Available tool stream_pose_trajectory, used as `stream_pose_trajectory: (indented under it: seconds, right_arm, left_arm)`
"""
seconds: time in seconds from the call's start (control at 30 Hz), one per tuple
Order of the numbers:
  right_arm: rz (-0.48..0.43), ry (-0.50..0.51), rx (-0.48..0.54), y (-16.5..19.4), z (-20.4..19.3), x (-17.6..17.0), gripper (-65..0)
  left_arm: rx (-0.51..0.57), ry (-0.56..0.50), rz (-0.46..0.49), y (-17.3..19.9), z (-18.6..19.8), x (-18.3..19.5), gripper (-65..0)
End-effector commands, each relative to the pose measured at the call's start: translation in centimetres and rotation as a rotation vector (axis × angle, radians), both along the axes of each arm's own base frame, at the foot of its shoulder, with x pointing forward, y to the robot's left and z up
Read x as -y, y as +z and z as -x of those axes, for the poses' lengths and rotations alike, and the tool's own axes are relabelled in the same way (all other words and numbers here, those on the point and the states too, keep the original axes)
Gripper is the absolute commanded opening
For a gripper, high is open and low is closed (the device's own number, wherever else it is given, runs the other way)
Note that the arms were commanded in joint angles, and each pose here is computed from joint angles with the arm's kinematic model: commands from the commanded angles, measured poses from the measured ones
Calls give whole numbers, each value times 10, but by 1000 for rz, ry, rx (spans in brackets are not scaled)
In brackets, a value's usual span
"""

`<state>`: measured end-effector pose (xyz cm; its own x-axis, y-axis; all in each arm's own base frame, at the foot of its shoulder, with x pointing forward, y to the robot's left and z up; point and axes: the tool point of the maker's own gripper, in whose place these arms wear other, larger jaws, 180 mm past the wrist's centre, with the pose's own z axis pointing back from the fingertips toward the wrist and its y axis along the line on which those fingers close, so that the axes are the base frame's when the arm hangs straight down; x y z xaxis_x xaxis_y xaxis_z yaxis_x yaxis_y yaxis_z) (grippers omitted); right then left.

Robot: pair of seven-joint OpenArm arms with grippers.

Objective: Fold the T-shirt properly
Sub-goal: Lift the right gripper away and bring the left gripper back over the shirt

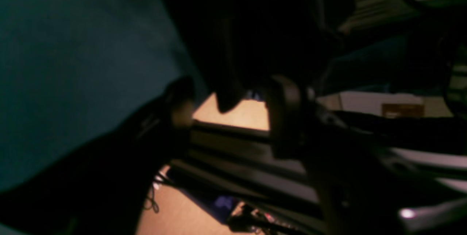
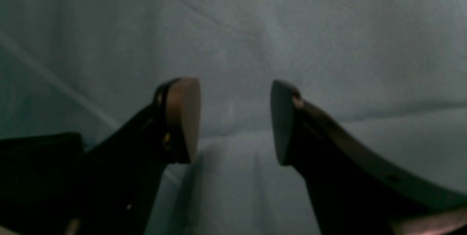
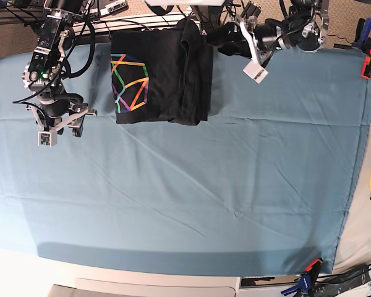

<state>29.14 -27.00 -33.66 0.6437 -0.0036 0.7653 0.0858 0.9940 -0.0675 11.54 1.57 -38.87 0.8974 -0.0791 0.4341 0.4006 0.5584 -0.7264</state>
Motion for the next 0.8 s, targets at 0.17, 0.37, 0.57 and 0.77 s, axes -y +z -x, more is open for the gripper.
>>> stream_pose_trajectory:
  seconds: [0.17, 0.37, 0.57, 0.77]
  right_arm:
    - [15, 4, 50, 14, -8, 3, -340]
    - [15, 5, 50, 14, -8, 3, -340]
    - [15, 5, 51, 14, -8, 3, -340]
    - [16, 5, 50, 14, -8, 3, -340]
  left_arm:
    - [32, 3, 10, 9, -2, 1, -214]
    - [35, 16, 27, 11, -4, 3, -145]
    - [17, -38, 21, 6, 10, 24, -145]
    - [0, -93, 24, 5, 23, 44, -145]
